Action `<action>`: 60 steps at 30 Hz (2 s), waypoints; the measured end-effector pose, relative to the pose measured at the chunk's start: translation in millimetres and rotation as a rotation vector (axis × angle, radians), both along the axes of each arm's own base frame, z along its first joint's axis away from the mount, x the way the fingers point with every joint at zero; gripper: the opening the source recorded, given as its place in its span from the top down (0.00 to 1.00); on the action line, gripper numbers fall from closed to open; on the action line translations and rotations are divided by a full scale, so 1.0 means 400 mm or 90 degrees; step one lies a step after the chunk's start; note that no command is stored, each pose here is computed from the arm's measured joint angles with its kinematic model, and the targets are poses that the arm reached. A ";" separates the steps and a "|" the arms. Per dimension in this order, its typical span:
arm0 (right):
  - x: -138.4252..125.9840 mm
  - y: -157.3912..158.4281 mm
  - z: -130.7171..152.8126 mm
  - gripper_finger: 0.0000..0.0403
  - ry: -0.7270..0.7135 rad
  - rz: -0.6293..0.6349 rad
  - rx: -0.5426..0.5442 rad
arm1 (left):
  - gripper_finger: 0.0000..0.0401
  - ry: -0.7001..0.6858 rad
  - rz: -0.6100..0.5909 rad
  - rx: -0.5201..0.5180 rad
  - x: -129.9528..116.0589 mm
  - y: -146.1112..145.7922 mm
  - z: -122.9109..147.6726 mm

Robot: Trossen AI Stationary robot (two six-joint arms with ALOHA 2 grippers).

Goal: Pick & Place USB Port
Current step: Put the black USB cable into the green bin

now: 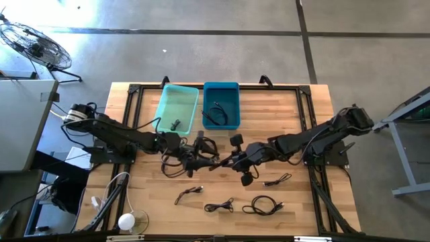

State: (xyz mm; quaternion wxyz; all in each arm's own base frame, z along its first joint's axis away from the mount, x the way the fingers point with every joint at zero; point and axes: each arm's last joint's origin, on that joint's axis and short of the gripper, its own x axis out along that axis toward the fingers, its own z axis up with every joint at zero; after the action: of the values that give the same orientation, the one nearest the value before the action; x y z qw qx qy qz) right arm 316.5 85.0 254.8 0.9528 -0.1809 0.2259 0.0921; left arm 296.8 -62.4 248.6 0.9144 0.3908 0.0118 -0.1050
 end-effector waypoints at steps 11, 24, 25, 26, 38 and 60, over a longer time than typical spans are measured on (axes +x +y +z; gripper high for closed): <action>0.003 -0.007 0.004 0.90 -0.008 -0.016 -0.005 | 0.47 0.005 -0.058 -0.049 -0.001 -0.007 0.003; 0.004 -0.008 0.004 0.90 -0.010 -0.029 -0.006 | 0.90 -0.009 -0.038 -0.040 -0.001 -0.005 0.007; 0.004 -0.009 0.004 0.90 -0.010 -0.031 -0.006 | 0.94 -0.010 -0.038 -0.035 -0.001 -0.005 0.007; 0.004 -0.009 0.004 0.90 -0.010 -0.036 -0.003 | 0.95 -0.010 -0.037 -0.035 0.000 -0.005 0.007; -0.005 -0.018 0.010 0.48 -0.047 -0.262 -0.055 | 0.98 -0.003 0.065 -0.014 -0.007 0.009 0.012; -0.063 0.020 0.037 0.25 -0.082 -0.402 -0.064 | 0.98 0.418 0.622 0.188 -0.167 0.302 -0.048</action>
State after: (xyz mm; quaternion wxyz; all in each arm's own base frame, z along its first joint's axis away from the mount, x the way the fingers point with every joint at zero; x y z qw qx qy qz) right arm 291.2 93.1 269.6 0.9365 -0.1538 0.2143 -0.2309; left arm 230.0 58.3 229.3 0.7414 0.4098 0.4860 0.2148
